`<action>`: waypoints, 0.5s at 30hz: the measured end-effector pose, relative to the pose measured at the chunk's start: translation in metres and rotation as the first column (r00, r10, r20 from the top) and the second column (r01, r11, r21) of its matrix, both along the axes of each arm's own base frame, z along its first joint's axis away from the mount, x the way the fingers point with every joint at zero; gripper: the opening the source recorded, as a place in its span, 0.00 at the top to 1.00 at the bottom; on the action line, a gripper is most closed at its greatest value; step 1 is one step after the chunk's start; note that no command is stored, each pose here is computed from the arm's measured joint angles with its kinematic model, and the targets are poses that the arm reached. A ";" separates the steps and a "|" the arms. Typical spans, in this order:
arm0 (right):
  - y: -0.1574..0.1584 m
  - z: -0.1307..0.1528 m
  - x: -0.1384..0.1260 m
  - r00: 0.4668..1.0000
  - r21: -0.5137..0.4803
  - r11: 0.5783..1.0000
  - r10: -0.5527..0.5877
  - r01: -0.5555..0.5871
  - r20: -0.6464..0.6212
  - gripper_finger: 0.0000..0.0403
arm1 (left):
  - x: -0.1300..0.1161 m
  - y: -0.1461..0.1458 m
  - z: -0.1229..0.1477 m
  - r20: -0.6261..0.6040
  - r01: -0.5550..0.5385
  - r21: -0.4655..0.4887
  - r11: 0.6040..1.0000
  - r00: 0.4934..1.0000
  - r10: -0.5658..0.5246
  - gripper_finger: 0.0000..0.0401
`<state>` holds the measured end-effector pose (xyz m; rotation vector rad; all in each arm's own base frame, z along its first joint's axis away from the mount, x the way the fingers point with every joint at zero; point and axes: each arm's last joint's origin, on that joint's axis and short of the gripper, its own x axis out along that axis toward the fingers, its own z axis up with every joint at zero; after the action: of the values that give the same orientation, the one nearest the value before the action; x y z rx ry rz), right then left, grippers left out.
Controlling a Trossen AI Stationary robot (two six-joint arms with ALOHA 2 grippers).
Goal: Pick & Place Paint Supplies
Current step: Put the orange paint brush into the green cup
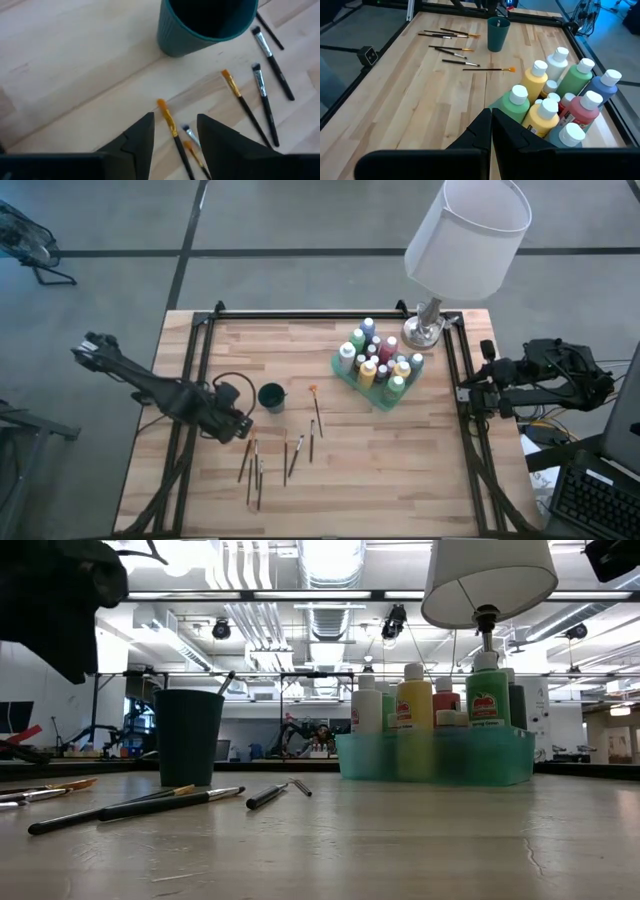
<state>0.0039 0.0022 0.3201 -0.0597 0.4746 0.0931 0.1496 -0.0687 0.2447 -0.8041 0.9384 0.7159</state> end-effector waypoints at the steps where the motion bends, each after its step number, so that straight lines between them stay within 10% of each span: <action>1: 0.000 0.000 0.000 1.000 -0.001 1.000 0.001 -0.001 0.000 0.98 | 0.001 0.000 -0.002 0.009 -0.006 0.008 1.000 1.000 0.006 0.61; 15: 0.000 0.000 0.000 1.000 -0.005 1.000 0.003 -0.003 0.000 0.98 | 0.006 0.000 -0.043 0.096 0.023 0.092 0.996 0.995 -0.032 0.41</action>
<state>0.0039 0.0022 0.3201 -0.0655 0.4744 0.0943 0.1560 -0.0685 0.2015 -0.7382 0.8224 0.6849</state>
